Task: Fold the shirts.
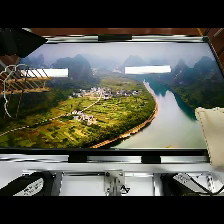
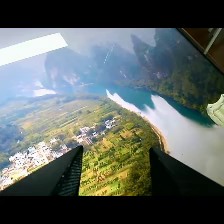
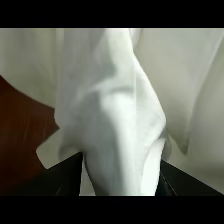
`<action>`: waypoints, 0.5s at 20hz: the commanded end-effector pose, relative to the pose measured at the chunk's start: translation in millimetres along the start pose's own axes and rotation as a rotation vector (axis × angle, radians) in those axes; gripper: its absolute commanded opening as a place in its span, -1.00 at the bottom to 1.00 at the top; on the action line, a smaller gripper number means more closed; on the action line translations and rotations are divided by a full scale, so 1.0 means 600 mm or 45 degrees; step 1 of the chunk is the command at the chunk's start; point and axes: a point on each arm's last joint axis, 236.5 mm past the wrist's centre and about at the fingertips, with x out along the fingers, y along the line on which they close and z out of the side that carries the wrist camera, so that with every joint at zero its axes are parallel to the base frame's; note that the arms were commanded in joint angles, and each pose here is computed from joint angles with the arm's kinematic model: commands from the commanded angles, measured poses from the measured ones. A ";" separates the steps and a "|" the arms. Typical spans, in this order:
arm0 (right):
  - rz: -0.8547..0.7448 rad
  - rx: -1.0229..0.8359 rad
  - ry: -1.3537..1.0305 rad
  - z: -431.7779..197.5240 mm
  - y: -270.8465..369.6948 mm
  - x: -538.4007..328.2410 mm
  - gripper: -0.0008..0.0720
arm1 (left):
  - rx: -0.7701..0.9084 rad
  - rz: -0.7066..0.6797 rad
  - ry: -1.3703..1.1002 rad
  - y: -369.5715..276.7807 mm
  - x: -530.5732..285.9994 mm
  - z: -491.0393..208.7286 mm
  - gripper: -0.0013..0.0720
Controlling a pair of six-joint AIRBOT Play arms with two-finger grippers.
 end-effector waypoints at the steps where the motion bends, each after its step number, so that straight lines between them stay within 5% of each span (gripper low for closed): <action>1: 0.119 -0.028 0.279 -0.084 0.009 -0.061 0.45 | 0.001 0.030 0.082 0.017 0.007 -0.026 0.40; 10: 0.808 -0.055 0.810 -0.233 0.163 -0.258 0.44 | -0.071 0.022 0.279 0.029 0.016 -0.087 0.39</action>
